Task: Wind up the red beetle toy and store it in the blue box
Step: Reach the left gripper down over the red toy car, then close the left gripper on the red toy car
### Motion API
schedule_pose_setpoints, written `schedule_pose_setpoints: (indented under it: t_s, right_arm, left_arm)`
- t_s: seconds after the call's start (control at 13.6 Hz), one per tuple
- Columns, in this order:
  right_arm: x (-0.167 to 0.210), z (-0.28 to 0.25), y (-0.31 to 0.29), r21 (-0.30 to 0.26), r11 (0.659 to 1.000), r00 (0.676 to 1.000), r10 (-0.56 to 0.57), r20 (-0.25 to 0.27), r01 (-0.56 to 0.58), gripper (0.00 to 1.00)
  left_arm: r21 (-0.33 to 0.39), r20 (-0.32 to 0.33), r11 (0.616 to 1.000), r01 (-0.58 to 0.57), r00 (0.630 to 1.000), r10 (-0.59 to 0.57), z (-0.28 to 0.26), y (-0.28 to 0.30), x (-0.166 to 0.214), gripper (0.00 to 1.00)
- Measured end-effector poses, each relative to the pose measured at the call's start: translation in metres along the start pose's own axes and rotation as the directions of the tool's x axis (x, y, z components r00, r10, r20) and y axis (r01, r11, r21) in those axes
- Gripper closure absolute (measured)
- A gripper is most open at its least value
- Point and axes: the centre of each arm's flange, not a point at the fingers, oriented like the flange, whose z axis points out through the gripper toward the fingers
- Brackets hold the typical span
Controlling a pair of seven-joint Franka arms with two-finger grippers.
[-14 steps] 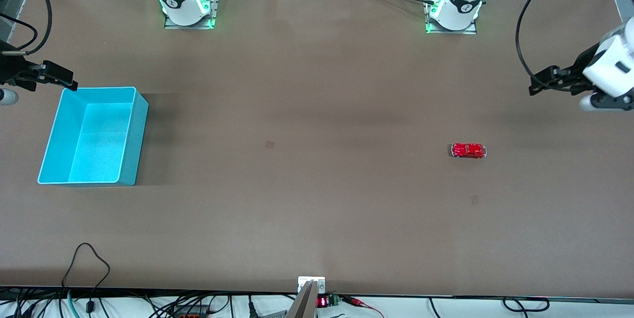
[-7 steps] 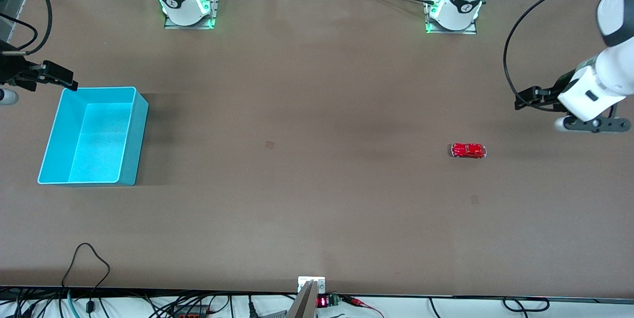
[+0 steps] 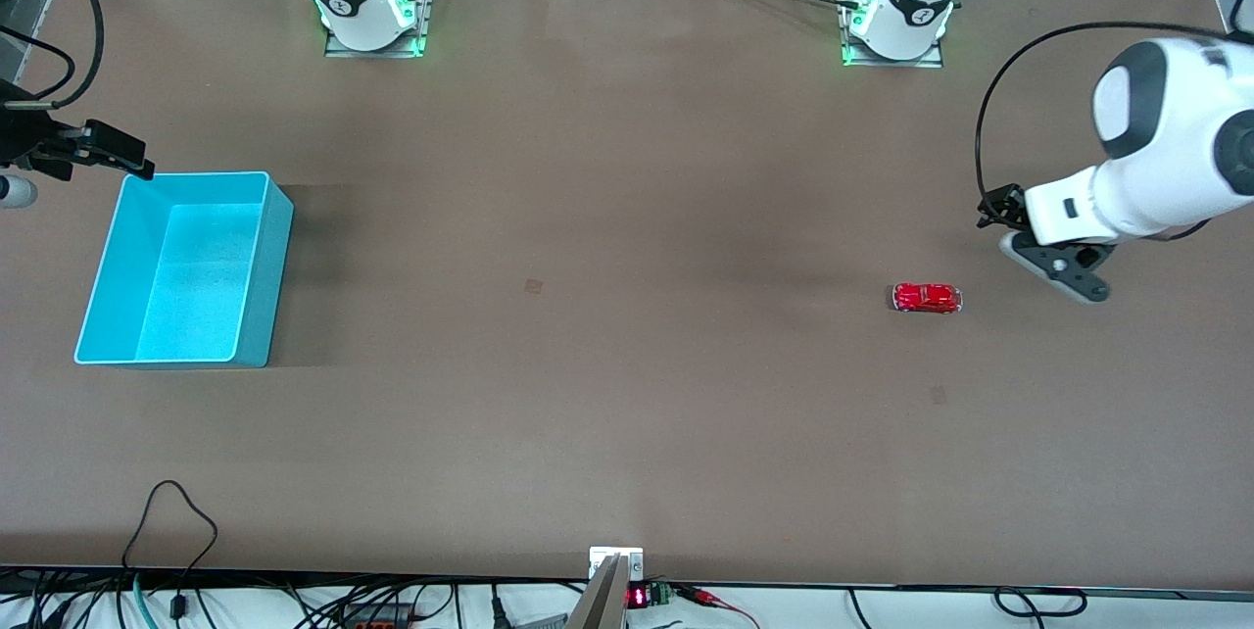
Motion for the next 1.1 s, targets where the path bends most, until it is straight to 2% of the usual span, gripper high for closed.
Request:
schedule_pose_setpoints:
  t_s: [0.22,0.37,0.59,0.73,0.81,1.1]
  right_arm:
    - [0.000,0.000,0.000,0.000,1.000,1.000,0.000,0.000,0.000,0.00]
    - [0.000,0.000,0.000,0.000,1.000,1.000,0.000,0.001,0.000,0.00]
    - [0.000,0.001,0.000,0.000,1.000,1.000,-0.001,0.001,0.001,0.00]
    - [0.000,0.001,0.000,0.000,1.000,1.000,-0.001,0.002,0.001,0.00]
    - [0.000,0.001,0.000,0.000,1.000,1.000,-0.001,0.002,0.001,0.00]
    - [0.000,0.001,-0.002,0.000,1.000,1.000,-0.004,0.002,0.004,0.00]
  left_arm:
    - [0.021,0.021,0.974,-0.227,0.974,0.226,0.033,-0.006,0.004,0.00]
    - [0.042,0.033,0.921,-0.387,0.922,0.386,0.049,-0.010,0.010,0.00]
    - [0.071,0.030,0.824,-0.562,0.827,0.561,0.074,-0.014,0.018,0.00]
    - [0.104,0.026,0.766,-0.635,0.771,0.636,0.099,-0.013,0.020,0.00]
    - [0.112,0.024,0.750,-0.652,0.756,0.654,0.111,-0.011,0.018,0.00]
    - [0.157,0.015,0.725,-0.671,0.736,0.677,0.140,-0.005,0.014,0.00]
